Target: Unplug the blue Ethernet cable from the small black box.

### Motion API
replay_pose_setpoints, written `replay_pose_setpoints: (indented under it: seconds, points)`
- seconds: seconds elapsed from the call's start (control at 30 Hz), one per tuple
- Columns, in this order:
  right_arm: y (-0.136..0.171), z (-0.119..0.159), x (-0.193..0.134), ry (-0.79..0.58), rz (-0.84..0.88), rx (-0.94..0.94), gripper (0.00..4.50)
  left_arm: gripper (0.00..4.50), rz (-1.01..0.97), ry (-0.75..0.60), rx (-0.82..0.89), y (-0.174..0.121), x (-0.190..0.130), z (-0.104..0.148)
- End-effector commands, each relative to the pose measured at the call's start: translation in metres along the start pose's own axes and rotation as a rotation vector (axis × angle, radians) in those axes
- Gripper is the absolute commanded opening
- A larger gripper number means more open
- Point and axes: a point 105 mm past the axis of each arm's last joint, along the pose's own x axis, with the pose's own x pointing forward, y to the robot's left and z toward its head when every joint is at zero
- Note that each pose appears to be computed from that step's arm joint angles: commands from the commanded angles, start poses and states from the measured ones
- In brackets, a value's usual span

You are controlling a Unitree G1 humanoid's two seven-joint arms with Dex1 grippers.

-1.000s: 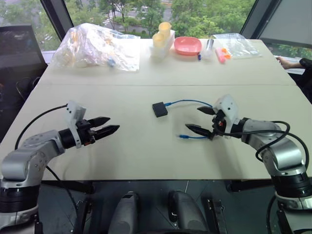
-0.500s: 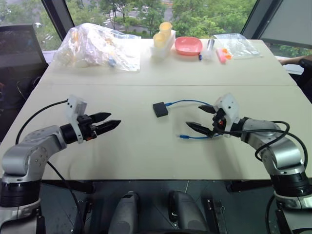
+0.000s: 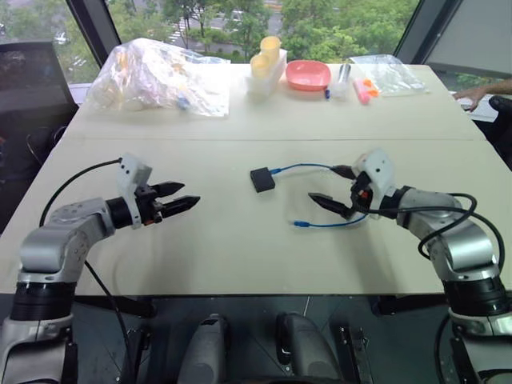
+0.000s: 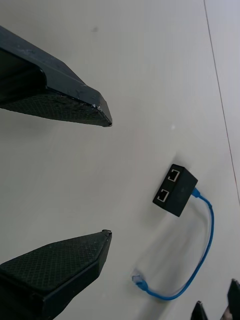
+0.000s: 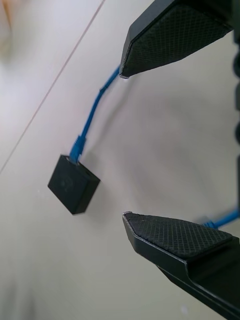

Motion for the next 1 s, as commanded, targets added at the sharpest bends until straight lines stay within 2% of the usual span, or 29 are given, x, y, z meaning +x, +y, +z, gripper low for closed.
replay_pose_setpoints:
  seconds: [0.03, 0.13, 0.2, 0.3, 0.4, 0.5, 0.6, 0.7, 1.0]
  points:
    - [-0.008, 0.020, 0.014, -0.002, 0.062, -0.130, 4.50, 3.45, -0.048, 0.008, 0.128, 0.005, 0.000, 0.020]
    - [-0.015, 0.024, 0.034, 0.055, 0.125, -0.265, 4.50, 3.45, -0.109, 0.012, 0.141, 0.005, 0.003, 0.032]
    - [-0.020, 0.032, 0.059, 0.064, 0.175, -0.293, 4.50, 3.45, -0.195, 0.055, 0.164, -0.003, 0.000, 0.038]
    - [-0.028, 0.040, 0.091, 0.051, 0.187, -0.244, 4.50, 3.45, -0.258, 0.100, 0.184, -0.010, -0.007, 0.042]
    - [-0.032, 0.036, 0.110, 0.098, 0.156, -0.239, 4.50, 3.45, -0.230, 0.076, 0.202, -0.009, -0.009, 0.047]
    - [-0.032, 0.019, 0.117, 0.206, 0.147, -0.319, 4.50, 3.45, -0.211, 0.058, 0.196, -0.015, -0.012, 0.046]
    - [-0.025, 0.002, 0.115, 0.308, 0.228, -0.394, 4.50, 3.45, -0.188, 0.065, 0.184, -0.022, -0.019, 0.036]
    - [-0.019, 0.002, 0.116, 0.315, 0.280, -0.368, 4.50, 3.45, -0.143, 0.070, 0.162, -0.024, -0.027, 0.029]
    - [0.005, 0.011, 0.148, 0.258, 0.199, -0.379, 4.50, 3.45, -0.036, 0.049, 0.160, -0.021, -0.034, 0.027]
